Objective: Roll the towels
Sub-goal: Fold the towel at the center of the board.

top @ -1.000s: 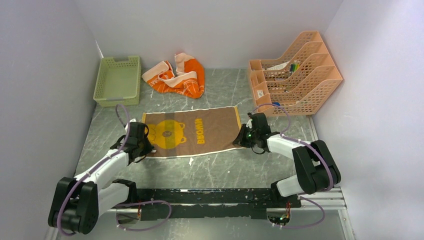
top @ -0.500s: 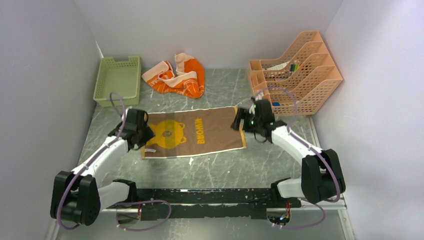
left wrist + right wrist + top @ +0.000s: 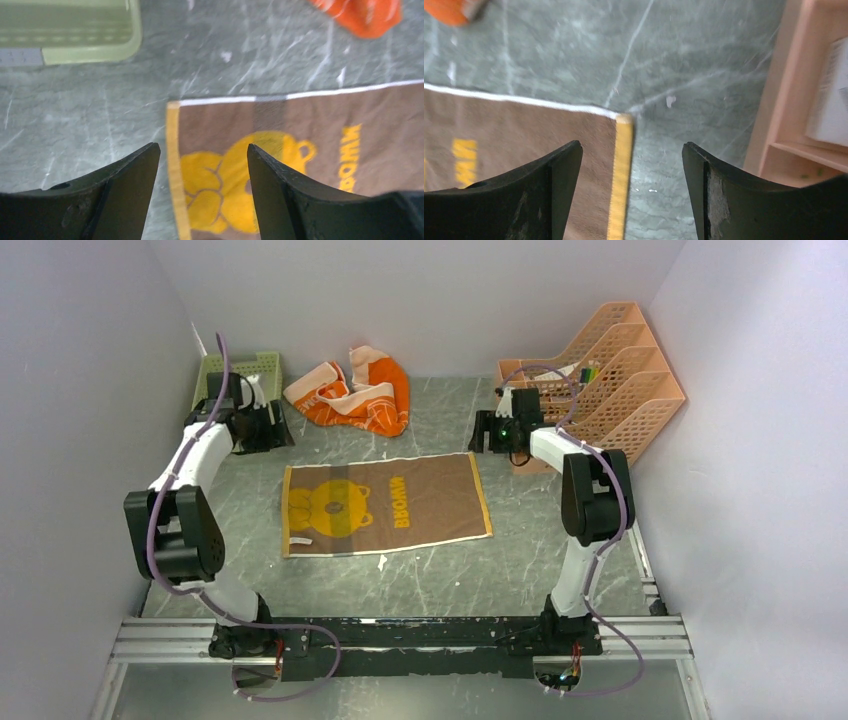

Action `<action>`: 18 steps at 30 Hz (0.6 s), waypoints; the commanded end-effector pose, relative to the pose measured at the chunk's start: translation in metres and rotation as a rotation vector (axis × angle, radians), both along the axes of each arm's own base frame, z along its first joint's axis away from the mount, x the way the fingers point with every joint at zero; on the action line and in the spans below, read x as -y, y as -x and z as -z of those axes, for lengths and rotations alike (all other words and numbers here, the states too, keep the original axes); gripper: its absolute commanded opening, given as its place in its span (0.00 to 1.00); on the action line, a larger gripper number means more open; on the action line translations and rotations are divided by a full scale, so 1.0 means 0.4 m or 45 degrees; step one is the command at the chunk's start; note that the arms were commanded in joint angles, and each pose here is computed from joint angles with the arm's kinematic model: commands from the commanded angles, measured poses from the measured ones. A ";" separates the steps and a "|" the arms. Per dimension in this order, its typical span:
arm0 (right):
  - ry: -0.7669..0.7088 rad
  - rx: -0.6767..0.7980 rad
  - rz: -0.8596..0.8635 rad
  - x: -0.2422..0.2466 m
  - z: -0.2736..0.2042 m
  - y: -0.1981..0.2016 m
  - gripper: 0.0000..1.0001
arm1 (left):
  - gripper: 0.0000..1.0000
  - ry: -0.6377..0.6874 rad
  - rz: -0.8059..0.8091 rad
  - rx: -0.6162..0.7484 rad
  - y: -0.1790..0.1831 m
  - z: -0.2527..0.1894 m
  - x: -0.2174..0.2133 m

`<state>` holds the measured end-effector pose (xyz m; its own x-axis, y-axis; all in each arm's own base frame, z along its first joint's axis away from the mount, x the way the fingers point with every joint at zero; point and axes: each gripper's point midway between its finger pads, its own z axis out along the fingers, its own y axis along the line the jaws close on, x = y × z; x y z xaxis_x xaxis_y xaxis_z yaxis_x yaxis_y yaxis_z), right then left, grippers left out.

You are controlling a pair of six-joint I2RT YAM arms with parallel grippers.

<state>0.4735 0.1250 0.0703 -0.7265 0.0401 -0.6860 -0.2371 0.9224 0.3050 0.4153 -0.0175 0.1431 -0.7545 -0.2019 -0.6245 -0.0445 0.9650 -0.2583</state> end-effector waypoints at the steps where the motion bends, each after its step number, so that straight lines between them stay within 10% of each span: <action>1: 0.035 0.006 -0.132 -0.009 0.013 0.006 0.74 | 0.77 0.030 0.236 -0.075 0.045 0.026 -0.005; 18: 0.004 -0.028 -0.151 -0.023 0.058 0.005 0.60 | 0.63 0.013 0.216 -0.186 0.003 0.254 -0.030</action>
<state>0.4642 0.1352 0.0490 -0.7510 -0.0376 -0.6592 -0.3260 0.8894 0.3206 0.4060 -0.0067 0.0398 -0.8889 -0.0876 -0.4496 0.0521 0.9558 -0.2893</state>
